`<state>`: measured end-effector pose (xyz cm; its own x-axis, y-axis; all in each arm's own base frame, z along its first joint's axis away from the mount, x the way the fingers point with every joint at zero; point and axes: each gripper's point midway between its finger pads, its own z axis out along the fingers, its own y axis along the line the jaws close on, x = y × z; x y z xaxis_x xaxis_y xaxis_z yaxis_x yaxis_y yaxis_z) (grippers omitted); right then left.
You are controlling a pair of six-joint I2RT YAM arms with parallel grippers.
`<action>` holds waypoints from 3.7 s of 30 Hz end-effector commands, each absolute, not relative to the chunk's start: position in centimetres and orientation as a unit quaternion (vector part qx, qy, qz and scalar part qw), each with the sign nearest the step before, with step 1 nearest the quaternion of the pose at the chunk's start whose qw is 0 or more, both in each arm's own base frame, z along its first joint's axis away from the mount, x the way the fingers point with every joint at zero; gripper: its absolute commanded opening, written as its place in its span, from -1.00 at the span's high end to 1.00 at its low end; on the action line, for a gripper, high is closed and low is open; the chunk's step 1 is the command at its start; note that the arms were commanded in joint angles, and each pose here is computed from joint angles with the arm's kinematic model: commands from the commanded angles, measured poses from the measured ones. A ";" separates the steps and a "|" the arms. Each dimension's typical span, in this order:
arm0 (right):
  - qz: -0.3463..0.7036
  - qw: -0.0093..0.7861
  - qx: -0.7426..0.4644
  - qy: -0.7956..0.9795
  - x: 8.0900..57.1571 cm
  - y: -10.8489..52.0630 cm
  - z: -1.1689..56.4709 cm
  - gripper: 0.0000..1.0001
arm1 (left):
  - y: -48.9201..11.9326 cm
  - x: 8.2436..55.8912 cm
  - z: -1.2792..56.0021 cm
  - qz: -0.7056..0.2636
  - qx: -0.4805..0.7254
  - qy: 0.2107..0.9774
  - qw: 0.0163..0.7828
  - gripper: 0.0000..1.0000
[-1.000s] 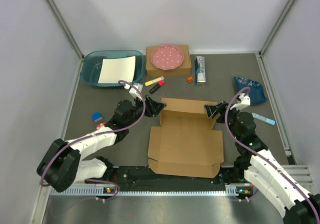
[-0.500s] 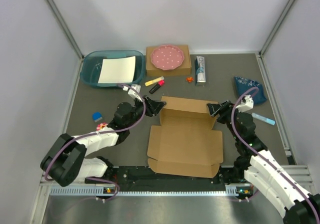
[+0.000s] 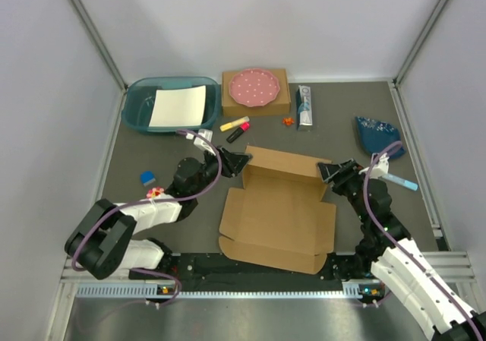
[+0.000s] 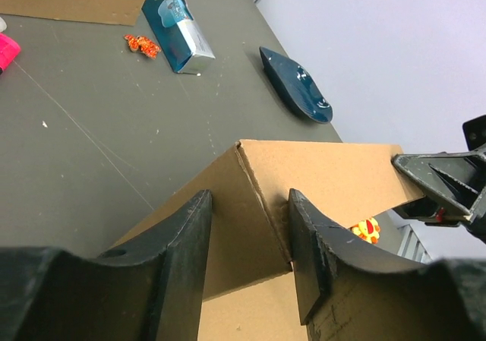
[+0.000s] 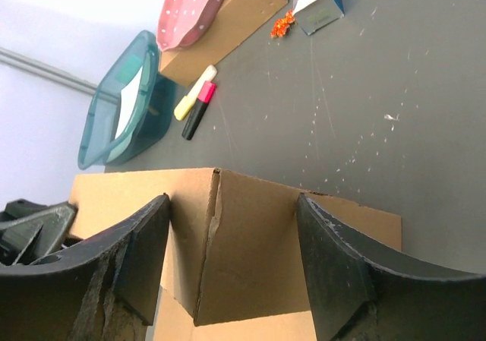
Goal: Fold the paper box
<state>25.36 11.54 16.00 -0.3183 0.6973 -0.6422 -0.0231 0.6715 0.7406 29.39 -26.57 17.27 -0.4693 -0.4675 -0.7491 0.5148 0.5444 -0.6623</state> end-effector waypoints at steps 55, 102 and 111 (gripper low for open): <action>-0.004 0.576 -0.169 0.800 24.6 14.8 30.3 -0.83 | -17.3 29.6 29.8 -0.284 -0.067 0.752 0.591 -0.81; -0.362 0.477 -0.466 0.652 26.6 24.7 20.0 0.10 | -7.7 21.6 18.7 -0.207 -0.197 0.769 0.572 -0.71; -0.369 0.466 -0.482 0.643 26.8 24.3 19.2 0.62 | -7.6 21.7 18.8 -0.203 -0.193 0.768 0.577 -0.71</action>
